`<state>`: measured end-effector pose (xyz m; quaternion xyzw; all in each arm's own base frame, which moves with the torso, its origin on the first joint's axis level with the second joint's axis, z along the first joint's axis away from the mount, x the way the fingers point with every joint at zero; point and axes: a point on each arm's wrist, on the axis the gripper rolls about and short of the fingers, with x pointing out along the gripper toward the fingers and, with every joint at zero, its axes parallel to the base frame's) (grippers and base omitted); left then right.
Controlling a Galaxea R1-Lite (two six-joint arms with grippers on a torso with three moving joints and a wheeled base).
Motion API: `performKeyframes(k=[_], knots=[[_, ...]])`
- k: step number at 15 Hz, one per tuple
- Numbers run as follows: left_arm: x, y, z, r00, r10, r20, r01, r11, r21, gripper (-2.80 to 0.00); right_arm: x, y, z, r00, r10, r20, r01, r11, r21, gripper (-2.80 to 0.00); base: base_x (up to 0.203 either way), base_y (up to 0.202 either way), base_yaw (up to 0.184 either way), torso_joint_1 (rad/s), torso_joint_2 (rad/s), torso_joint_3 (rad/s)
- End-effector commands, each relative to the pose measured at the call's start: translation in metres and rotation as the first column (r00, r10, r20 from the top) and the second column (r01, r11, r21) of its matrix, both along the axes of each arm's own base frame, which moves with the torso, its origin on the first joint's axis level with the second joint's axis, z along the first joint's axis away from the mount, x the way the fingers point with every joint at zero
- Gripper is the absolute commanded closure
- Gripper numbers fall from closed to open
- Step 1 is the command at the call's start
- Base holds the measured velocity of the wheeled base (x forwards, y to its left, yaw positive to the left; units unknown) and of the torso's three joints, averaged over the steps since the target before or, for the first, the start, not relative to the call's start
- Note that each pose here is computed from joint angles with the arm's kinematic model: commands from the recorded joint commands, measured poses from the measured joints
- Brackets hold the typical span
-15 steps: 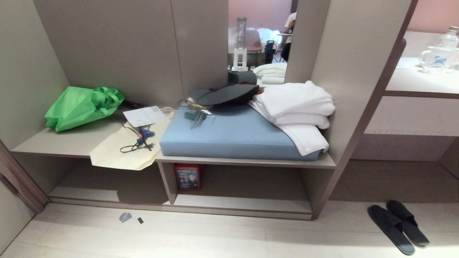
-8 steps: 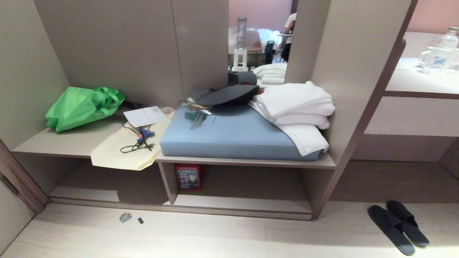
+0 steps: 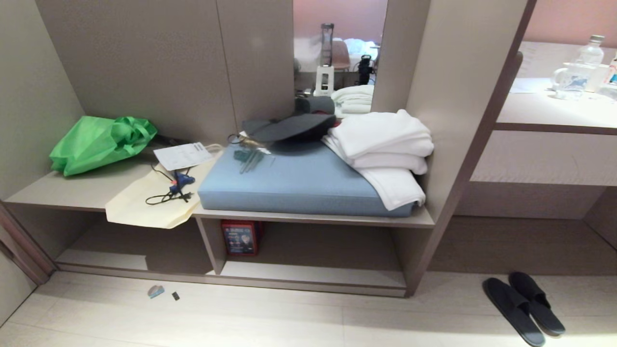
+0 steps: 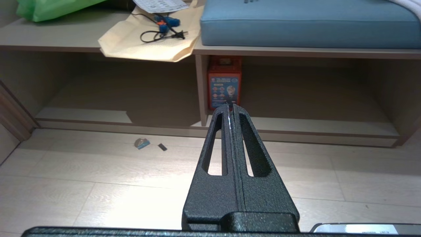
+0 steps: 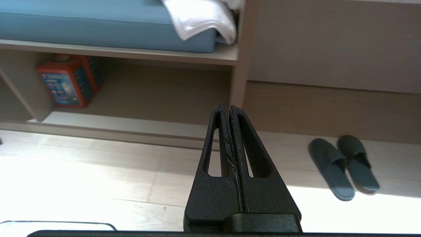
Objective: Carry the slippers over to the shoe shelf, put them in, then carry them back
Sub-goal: Pick up the slippers on the floor
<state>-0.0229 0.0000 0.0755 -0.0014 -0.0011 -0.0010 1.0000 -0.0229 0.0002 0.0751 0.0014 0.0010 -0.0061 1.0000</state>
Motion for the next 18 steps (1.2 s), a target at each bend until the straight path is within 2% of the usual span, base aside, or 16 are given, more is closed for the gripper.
performKeyframes(k=[1,18], knots=[[0.0001,0.0,-0.0001,1.0,0.001,-0.002,-0.001,1.0,0.0,0.0,0.0001,0.0,0.0,1.0,0.0,-0.001,0.0,1.0,0.0,0.0,0.0,-0.2,0.0,0.006,0.0,0.004],[0.0001,0.0,-0.0001,1.0,-0.001,-0.002,0.001,1.0,0.003,0.0,0.0001,0.0,0.0,1.0,0.0,-0.001,0.0,1.0,0.0,0.0,0.0,-0.196,0.002,0.002,0.0,0.002]])
